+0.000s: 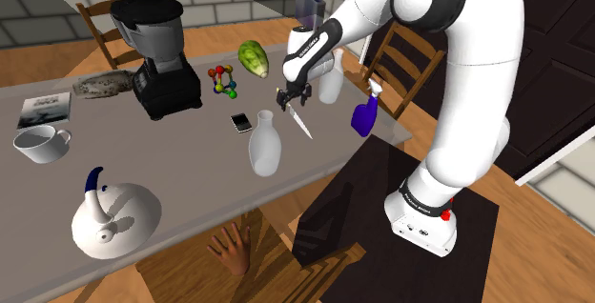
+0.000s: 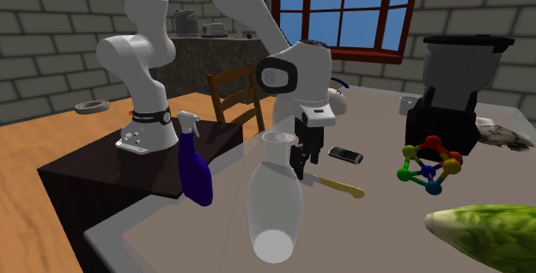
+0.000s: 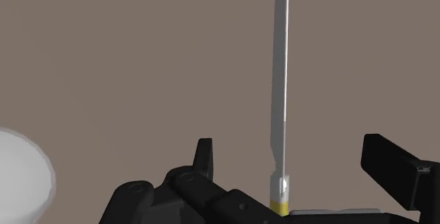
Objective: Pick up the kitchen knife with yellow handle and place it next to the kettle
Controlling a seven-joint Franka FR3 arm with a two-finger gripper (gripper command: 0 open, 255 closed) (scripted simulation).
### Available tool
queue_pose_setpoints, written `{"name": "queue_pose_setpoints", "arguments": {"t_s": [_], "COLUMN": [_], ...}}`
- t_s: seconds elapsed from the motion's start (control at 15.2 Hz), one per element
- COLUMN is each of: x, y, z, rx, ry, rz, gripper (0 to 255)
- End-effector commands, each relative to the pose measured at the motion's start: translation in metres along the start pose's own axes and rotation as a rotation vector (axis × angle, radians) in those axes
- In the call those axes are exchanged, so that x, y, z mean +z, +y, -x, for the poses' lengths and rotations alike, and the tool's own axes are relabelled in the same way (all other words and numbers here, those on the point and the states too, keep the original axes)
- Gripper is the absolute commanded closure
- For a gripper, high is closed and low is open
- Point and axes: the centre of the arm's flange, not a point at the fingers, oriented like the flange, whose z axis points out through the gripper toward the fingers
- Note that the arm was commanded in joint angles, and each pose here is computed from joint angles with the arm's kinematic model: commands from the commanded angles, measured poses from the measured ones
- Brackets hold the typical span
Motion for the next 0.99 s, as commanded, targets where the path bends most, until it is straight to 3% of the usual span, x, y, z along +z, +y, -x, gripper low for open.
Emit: {"name": "queue_pose_setpoints", "arguments": {"t_s": [0.0,0.2,0.73,0.79,0.92], "x": [0.011,0.030,0.030,0.030,0.030], "y": [0.000,0.000,0.000,0.000,0.000], "z": [-0.001,-0.001,-0.001,-0.001,-0.001], "rx": [0.001,0.001,0.001,0.001,0.001], "ry": [0.000,0.000,0.000,0.000,0.000], "rz": [0.000,0.000,0.000,0.000,0.000], "gripper": [0,0,0,255,255]}}
